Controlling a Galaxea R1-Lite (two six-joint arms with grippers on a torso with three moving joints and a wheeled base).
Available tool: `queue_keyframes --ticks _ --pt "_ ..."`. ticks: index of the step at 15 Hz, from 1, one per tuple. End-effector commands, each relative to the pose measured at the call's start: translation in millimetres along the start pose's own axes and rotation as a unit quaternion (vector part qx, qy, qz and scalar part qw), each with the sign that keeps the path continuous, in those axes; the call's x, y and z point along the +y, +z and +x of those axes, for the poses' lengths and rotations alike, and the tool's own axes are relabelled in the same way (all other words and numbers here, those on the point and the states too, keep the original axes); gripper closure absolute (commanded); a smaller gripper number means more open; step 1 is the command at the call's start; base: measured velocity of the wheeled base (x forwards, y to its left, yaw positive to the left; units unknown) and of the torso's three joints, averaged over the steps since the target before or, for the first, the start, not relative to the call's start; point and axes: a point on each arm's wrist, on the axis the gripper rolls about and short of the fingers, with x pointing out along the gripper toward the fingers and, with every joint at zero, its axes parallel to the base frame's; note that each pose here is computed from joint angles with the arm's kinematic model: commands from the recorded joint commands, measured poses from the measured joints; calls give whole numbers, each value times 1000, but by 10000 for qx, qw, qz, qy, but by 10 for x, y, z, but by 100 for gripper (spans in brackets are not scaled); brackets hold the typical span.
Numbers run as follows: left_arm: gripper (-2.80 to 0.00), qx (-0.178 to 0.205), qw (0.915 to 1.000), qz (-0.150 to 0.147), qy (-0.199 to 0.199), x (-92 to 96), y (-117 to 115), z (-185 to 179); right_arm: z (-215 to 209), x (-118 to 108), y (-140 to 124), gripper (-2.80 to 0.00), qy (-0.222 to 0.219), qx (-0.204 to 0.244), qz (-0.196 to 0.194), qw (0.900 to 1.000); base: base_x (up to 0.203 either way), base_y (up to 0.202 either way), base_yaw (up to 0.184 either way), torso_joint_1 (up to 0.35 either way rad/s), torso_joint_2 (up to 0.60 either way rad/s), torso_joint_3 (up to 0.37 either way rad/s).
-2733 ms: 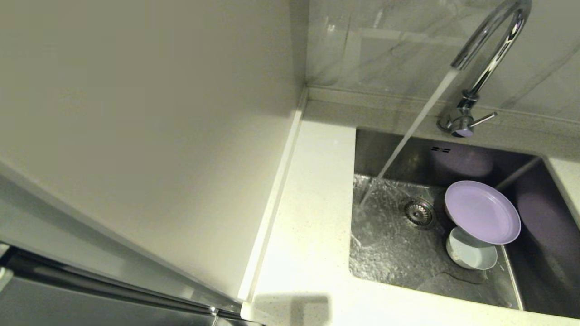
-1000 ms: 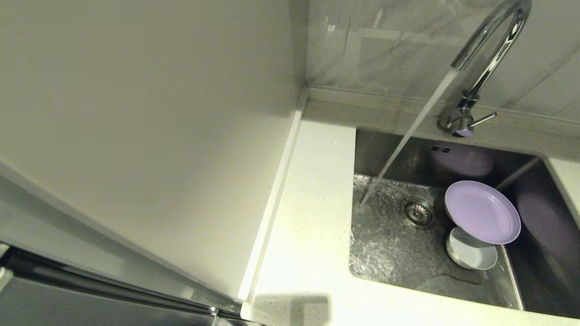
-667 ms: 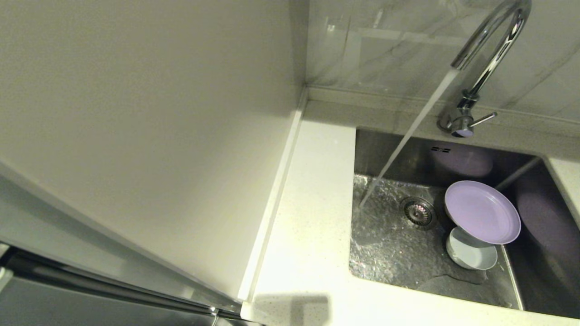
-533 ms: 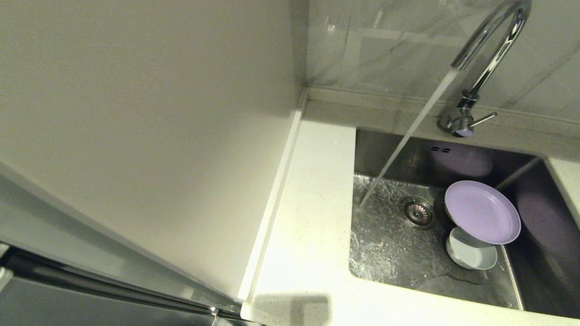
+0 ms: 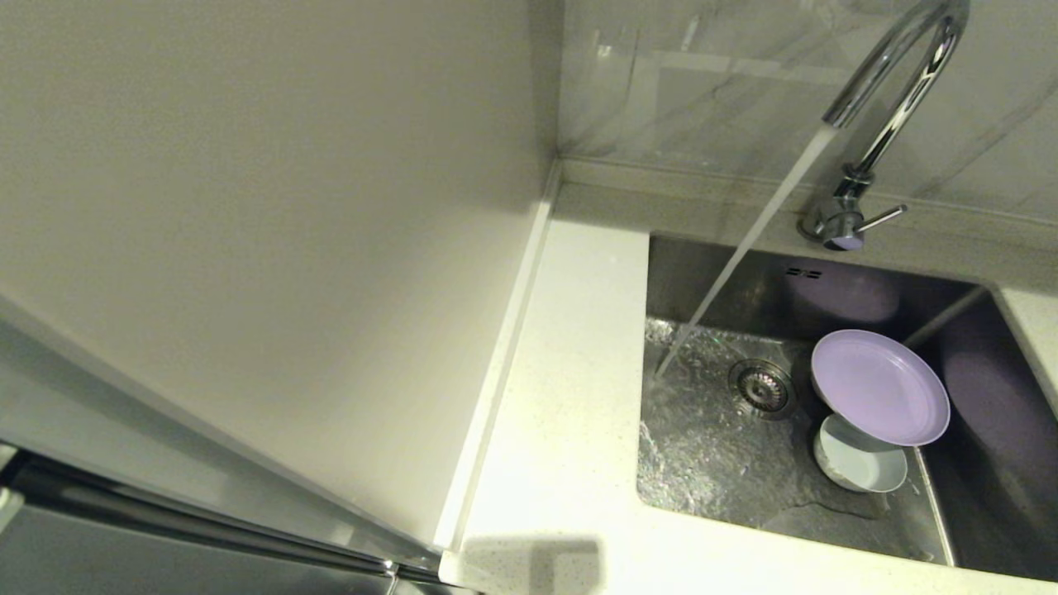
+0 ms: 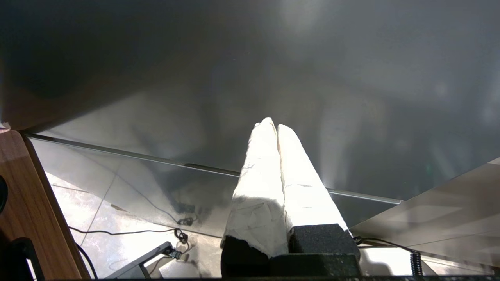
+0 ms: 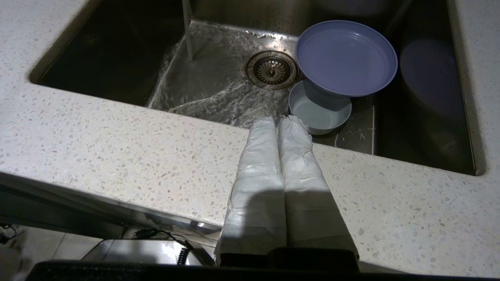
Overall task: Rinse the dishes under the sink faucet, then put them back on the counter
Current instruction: Wait for the water to rinse the bowl
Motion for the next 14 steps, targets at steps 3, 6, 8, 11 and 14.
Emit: queue_keyframes --ticks 3,6,8,11,14 --pt "0 13 10000 -2 1 0 -8 2 0 0 0 0 -2 -3 0 10000 0 0 0 0 0 0" --pt "0 13 10000 -2 1 0 -8 2 0 0 -1 0 -2 -1 0 10000 0 0 0 0 0 0" --pt "0 13 10000 -2 1 0 -8 2 21 2 9 0 12 133 -44 9999 0 0 0 0 0 0" --pt "0 13 10000 -2 1 0 -8 2 97 17 335 0 29 363 -37 9993 0 0 0 0 0 0" --pt "0 13 10000 -2 1 0 -8 2 278 47 1008 0 40 405 -31 9992 0 0 0 0 0 0"
